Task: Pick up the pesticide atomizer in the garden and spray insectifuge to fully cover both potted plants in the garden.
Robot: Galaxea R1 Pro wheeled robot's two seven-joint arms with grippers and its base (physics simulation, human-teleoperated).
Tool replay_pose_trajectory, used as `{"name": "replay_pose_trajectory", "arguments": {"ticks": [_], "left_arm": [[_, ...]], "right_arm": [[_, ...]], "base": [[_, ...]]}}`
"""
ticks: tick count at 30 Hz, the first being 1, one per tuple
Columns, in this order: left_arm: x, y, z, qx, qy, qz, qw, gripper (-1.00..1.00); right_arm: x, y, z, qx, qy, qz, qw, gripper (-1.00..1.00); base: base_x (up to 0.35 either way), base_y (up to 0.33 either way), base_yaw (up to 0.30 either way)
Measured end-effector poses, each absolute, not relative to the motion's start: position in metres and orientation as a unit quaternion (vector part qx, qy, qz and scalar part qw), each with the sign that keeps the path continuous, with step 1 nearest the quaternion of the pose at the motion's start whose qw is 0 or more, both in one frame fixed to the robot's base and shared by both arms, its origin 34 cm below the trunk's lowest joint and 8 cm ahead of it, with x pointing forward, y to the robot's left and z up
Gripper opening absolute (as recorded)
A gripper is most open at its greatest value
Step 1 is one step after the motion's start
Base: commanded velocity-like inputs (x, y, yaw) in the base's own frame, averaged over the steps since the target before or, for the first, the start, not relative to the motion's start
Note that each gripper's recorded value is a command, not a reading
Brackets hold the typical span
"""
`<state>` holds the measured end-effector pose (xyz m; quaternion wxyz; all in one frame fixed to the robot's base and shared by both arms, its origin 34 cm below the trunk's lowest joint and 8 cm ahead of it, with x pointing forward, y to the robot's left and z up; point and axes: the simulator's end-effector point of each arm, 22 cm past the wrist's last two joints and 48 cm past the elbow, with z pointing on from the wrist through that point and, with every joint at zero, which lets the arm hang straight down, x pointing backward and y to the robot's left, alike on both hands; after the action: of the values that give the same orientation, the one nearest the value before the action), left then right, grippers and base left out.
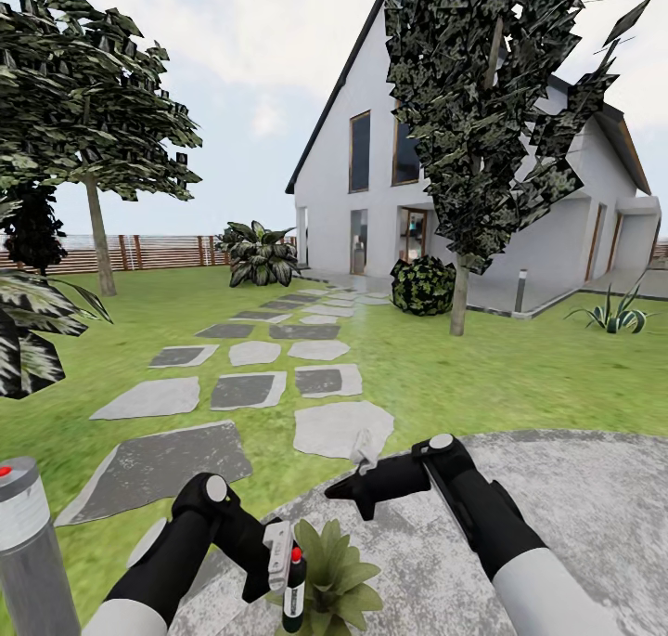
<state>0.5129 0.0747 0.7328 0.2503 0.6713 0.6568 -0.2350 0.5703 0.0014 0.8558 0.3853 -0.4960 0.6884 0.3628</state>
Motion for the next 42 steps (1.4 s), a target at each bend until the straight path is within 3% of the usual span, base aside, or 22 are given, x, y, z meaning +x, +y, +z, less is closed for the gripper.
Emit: {"name": "replay_pose_trajectory", "arguments": {"ticks": [42], "left_arm": [[0.535,0.051,0.775,0.653,0.664,-0.232,0.28,-1.0]], "right_arm": [[0.569,0.003,0.856,-0.498,0.687,0.364,0.385,-1.0]], "base": [[0.0,0.0,0.0]]}}
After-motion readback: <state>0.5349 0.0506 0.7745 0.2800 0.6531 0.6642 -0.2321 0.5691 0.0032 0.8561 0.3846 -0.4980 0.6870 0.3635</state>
